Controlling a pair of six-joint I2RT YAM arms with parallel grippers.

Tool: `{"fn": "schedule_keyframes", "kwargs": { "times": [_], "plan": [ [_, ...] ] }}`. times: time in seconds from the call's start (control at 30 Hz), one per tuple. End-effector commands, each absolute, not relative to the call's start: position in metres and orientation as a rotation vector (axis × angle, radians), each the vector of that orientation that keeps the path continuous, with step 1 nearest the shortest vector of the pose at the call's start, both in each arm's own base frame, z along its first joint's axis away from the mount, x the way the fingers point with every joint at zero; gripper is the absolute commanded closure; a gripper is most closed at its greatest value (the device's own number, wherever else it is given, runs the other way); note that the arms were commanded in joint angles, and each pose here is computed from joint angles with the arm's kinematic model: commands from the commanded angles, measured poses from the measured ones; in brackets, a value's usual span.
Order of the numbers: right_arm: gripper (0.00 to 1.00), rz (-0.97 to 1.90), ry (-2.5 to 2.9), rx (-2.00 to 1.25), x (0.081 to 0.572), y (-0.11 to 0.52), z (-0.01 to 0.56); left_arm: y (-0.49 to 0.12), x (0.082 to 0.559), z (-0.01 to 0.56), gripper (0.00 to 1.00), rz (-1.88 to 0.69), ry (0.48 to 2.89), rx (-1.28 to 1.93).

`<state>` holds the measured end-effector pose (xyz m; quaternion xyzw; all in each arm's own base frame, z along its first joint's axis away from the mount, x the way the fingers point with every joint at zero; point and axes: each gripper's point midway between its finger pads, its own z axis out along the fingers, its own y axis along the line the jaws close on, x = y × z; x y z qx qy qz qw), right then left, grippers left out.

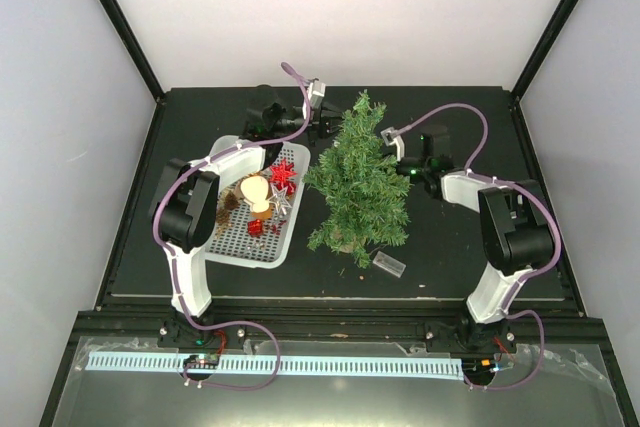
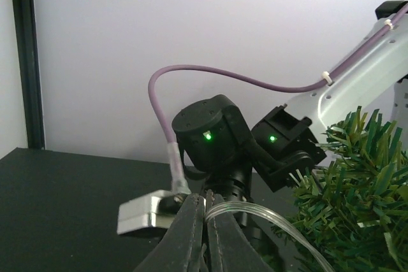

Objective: Decorate the small christmas tree

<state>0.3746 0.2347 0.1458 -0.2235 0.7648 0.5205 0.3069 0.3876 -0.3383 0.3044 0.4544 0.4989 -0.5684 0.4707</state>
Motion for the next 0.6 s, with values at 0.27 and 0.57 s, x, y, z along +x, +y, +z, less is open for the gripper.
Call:
{"fn": "schedule_keyframes", "kwargs": {
  "times": [0.27, 0.57],
  "plan": [
    [0.00, 1.285, 2.073, -0.629, 0.367, 0.246, 0.120, -0.342, 0.383, 0.313, 0.96, -1.398, 1.180, 1.159],
    [0.00, 1.303, 2.029, -0.602, 0.393, 0.266, 0.120, -0.347, 0.376, 0.311, 0.95, -1.419, 1.181, 1.180]
  ]
}}
